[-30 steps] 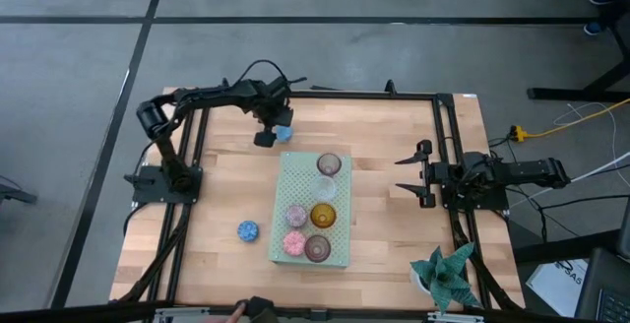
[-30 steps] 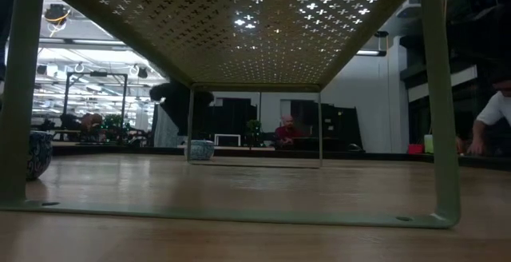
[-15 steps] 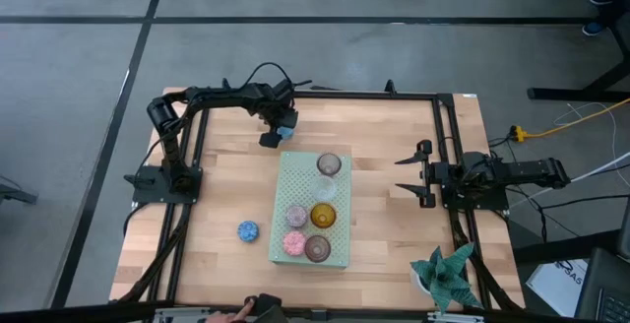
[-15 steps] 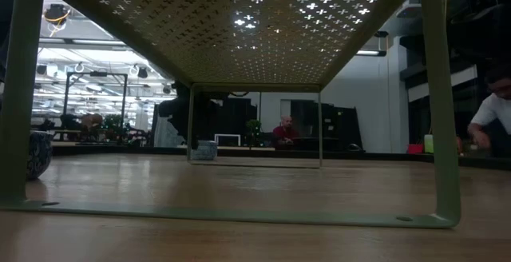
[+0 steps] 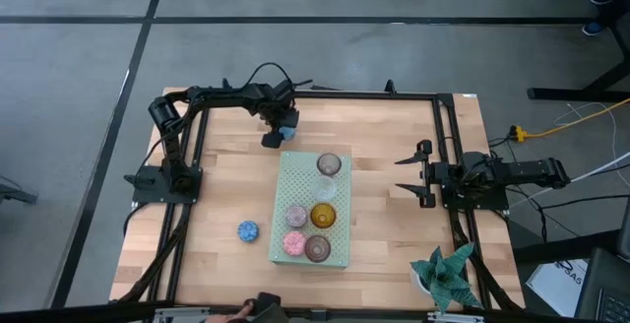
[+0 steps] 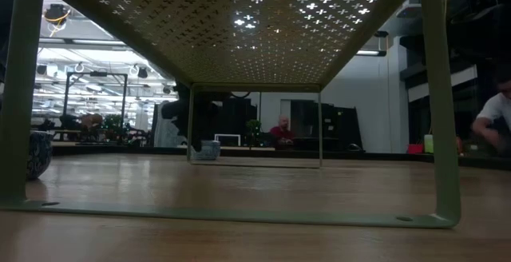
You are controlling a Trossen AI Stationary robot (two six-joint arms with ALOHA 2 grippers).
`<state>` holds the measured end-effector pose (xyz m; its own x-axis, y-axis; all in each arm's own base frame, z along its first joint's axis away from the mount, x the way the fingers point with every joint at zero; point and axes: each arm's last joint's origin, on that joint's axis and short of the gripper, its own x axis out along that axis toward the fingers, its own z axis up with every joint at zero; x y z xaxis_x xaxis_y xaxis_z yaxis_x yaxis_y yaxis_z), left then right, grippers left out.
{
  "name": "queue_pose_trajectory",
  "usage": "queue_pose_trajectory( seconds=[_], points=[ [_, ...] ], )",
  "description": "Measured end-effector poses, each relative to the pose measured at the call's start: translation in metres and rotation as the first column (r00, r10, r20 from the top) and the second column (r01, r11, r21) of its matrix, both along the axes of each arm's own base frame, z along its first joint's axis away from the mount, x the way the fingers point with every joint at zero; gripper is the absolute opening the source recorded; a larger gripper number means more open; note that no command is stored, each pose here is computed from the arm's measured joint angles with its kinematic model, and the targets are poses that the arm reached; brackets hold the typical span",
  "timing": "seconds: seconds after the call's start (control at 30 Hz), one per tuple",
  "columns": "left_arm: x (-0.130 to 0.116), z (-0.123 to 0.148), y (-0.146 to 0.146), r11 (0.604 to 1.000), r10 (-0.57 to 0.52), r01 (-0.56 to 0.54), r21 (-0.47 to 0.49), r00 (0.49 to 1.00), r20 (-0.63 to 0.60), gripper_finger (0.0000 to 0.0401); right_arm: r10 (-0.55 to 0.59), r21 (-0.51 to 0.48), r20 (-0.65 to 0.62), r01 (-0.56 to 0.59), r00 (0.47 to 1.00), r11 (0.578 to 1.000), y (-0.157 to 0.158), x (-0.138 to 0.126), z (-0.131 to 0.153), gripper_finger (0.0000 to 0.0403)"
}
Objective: Pick & Place candle stick holders
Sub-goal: Put the top blue patterned scented candle on the shelf
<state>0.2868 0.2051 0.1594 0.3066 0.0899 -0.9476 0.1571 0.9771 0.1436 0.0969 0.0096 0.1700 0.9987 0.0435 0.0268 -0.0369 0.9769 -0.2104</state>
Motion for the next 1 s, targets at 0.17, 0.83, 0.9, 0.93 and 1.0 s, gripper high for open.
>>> queue_pose_trajectory(
  seconds=[0.17,0.83,0.9,0.93,1.0],
  points=[
    [-0.005,0.005,0.004,0.997,0.073,-0.073,-0.006,0.997,-0.001,0.0283,0.0,0.0,0.0,0.0,1.0,1.0,0.0,0.0,0.0,0.0288],
    [-0.057,0.142,-0.062,0.98,0.106,-0.147,0.136,0.958,0.267,0.0283,0.0,0.0,0.0,0.0,1.0,1.0,0.0,0.0,0.0,0.0288],
    [-0.058,0.15,-0.08,0.986,0.09,-0.128,0.111,0.952,0.293,0.0283,0.0,0.0,0.0,0.0,1.0,1.0,0.0,0.0,0.0,0.0288],
    [-0.058,0.154,-0.088,0.988,0.084,-0.119,0.099,0.949,0.304,0.0283,0.0,0.0,0.0,0.0,1.0,1.0,0.0,0.0,0.0,0.0288],
    [-0.056,0.158,-0.106,0.993,0.067,-0.096,0.073,0.944,0.323,0.0283,0.0,0.0,0.0,0.0,1.0,1.0,0.0,0.0,0.0,0.0288]
  ],
)
